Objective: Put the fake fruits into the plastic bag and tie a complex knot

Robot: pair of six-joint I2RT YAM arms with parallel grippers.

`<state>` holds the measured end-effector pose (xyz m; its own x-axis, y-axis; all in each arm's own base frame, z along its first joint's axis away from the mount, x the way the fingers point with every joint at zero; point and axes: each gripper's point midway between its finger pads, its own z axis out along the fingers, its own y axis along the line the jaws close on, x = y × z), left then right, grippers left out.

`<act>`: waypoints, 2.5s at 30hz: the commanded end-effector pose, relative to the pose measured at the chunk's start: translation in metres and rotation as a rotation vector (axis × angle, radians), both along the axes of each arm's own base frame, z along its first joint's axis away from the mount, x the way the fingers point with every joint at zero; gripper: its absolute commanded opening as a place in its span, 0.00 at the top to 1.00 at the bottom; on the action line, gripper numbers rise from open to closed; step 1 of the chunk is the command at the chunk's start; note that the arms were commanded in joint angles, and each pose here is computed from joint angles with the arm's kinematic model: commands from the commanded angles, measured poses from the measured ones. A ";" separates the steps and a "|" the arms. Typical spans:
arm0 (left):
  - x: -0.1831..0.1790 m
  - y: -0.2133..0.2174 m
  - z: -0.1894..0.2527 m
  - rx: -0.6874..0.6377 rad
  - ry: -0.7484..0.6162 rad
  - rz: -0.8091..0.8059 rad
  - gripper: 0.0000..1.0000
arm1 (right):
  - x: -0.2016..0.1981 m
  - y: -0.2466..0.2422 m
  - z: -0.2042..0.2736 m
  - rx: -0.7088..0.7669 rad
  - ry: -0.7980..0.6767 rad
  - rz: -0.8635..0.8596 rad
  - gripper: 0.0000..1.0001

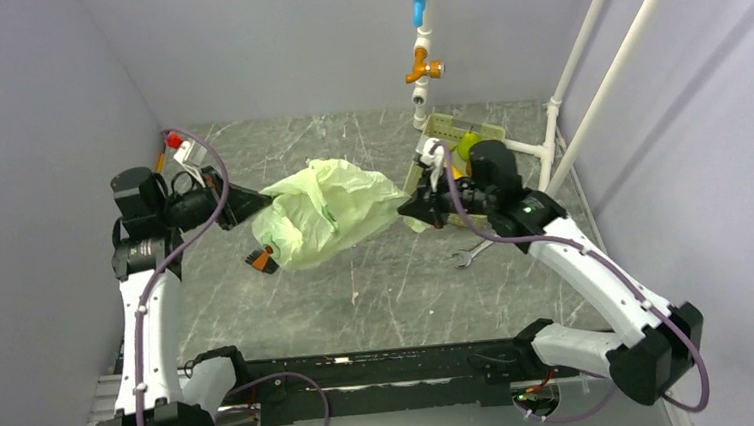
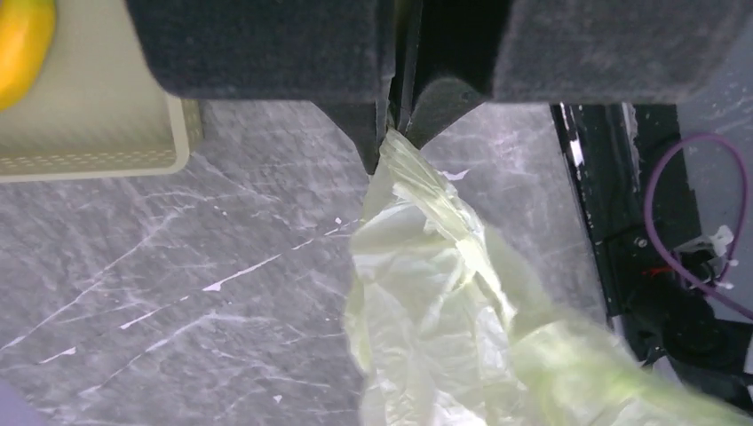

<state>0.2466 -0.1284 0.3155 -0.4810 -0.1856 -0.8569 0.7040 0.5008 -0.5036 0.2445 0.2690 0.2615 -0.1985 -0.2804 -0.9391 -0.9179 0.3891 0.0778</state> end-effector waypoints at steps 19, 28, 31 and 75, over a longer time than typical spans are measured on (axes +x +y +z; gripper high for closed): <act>-0.033 0.018 -0.041 0.409 -0.266 -0.062 0.01 | -0.038 0.008 0.007 0.219 0.354 0.157 1.00; 0.028 0.017 -0.094 0.539 -0.210 0.070 0.01 | -0.049 0.010 0.001 0.213 0.376 0.206 1.00; 0.032 0.001 -0.101 0.441 -0.116 0.017 0.01 | -0.053 0.010 -0.003 0.212 0.388 0.212 1.00; 0.002 0.044 -0.208 -0.079 0.617 0.394 1.00 | -0.058 0.041 -0.155 -0.096 0.503 -0.024 0.00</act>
<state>0.2434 -0.0872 0.1048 -0.7710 -0.4824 -0.4158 0.0514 0.6037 -0.7956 0.1707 0.2954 0.1198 -0.6330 -0.3757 -0.6769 -0.7669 0.4239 0.4819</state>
